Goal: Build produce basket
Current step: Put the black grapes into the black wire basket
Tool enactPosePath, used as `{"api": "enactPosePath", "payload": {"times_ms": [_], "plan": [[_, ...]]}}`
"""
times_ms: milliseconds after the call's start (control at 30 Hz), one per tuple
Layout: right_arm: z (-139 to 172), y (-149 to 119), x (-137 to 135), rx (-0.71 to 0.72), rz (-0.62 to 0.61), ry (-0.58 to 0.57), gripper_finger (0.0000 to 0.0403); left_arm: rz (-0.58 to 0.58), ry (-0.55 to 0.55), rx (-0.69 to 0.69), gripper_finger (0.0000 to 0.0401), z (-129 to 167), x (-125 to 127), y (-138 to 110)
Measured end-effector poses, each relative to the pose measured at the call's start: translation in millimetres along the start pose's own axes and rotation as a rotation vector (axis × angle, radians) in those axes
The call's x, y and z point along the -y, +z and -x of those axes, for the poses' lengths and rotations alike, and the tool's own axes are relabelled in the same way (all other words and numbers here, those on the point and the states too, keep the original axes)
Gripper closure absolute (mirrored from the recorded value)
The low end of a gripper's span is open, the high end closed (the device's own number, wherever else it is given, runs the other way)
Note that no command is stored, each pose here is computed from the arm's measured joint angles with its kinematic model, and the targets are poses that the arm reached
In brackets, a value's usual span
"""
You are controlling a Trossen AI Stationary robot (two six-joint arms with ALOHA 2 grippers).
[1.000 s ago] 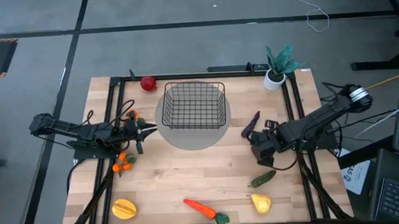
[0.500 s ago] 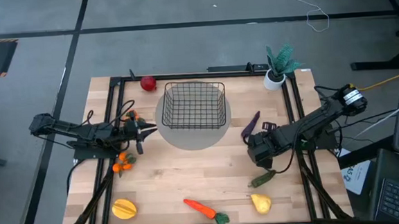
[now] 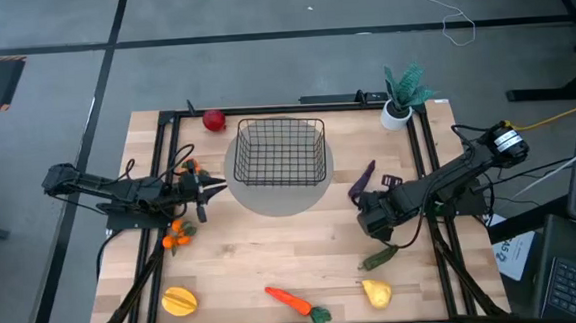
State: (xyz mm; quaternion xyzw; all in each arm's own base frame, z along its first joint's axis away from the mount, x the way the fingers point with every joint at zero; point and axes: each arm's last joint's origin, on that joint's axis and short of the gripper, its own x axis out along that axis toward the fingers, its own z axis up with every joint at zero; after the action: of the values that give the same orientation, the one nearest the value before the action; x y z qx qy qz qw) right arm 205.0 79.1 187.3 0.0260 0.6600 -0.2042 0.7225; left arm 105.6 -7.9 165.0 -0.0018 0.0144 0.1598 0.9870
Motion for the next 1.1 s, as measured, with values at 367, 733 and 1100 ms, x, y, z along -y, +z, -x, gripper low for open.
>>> {"api": "enactPosePath", "payload": {"times_ms": [367, 733, 1100], "plan": [[4.3, 2.8, 2.2, 0.050, 0.013, -0.063, 0.0401, 0.000, 0.000, 0.000, 0.0337, 0.0, 0.0, -0.1], [56.5, 19.5, 8.4, 0.102, 0.020, -0.114, 0.0403, -0.001, 0.000, 0.000, 0.0337, 0.0, 0.0, -0.1], [110.8, 33.4, 18.3, 0.225, 0.046, -0.150, 0.0403, -0.002, 0.000, -0.001, 0.0337, 0.0, 0.0, -0.2]]}}
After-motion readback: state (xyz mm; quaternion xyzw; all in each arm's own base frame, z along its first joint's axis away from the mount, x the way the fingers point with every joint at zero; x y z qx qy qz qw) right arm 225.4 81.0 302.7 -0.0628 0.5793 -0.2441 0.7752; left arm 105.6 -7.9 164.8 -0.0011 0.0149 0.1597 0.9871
